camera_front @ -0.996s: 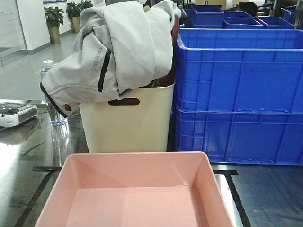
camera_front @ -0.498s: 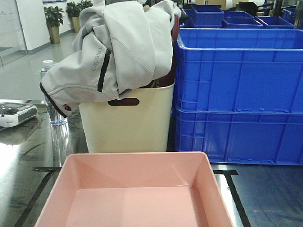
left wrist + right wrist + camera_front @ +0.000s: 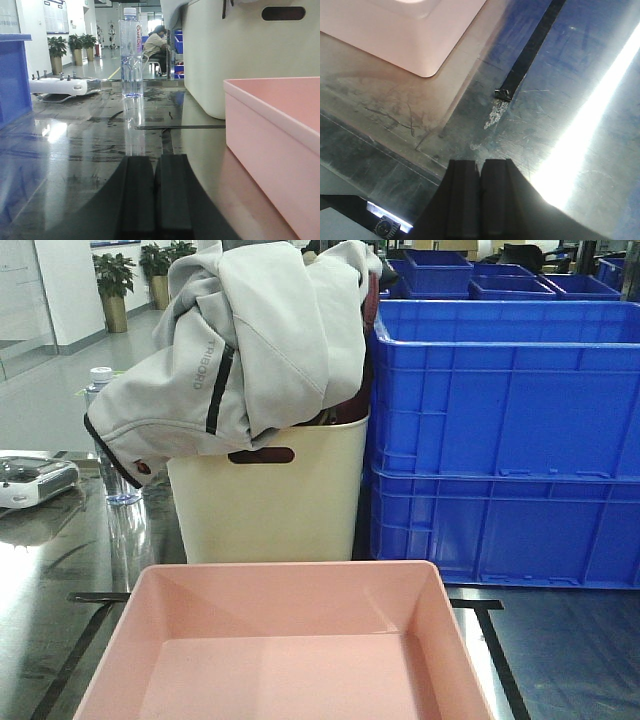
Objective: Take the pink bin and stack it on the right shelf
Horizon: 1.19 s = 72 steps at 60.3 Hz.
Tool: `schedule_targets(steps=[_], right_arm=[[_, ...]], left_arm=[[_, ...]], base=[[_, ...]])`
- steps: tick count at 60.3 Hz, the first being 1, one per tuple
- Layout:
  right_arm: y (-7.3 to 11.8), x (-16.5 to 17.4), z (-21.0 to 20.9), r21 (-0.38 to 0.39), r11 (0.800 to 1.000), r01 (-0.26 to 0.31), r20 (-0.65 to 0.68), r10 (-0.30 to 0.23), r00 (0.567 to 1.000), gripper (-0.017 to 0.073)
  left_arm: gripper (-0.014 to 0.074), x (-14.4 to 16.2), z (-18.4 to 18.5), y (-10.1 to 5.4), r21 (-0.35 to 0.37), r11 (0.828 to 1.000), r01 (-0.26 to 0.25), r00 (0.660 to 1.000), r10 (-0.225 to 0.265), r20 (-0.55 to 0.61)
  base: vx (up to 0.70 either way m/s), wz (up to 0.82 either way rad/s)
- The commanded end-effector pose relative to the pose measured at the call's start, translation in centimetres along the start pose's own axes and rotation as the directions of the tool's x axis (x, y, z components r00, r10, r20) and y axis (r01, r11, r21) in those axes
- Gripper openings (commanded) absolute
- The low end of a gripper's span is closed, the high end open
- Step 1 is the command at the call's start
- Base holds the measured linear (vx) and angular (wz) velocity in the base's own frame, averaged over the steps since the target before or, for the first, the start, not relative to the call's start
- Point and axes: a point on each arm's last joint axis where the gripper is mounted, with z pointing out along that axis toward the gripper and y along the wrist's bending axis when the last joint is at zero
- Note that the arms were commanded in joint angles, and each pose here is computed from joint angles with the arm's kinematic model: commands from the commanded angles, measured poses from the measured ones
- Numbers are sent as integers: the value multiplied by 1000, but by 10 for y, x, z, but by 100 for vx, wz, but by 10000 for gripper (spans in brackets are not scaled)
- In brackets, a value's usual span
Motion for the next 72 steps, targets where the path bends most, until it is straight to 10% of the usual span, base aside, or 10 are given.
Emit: schedule_targets(steps=[1, 34, 58, 72], right_arm=[[-2, -11, -5, 13, 1000, 13, 78, -14, 997, -9], [-8, 6, -5, 110, 993, -31, 155, 13, 988, -9], [-9, 62, 35, 272, 915, -297, 632, 62, 772, -9], [-13, 72, 47, 326, 895, -304, 701, -13, 713, -9]], left_arm=[[-6, -4, -1, -1, 14, 1000, 12, 996, -13, 93], [-6, -4, -1, -1, 14, 1000, 12, 996, -13, 94], [-6, -4, -1, -1, 14, 1000, 12, 996, -13, 94], [-6, -4, -1, -1, 14, 1000, 12, 996, -13, 94]], base=[[0, 0], [0, 0], [0, 0], [0, 0]])
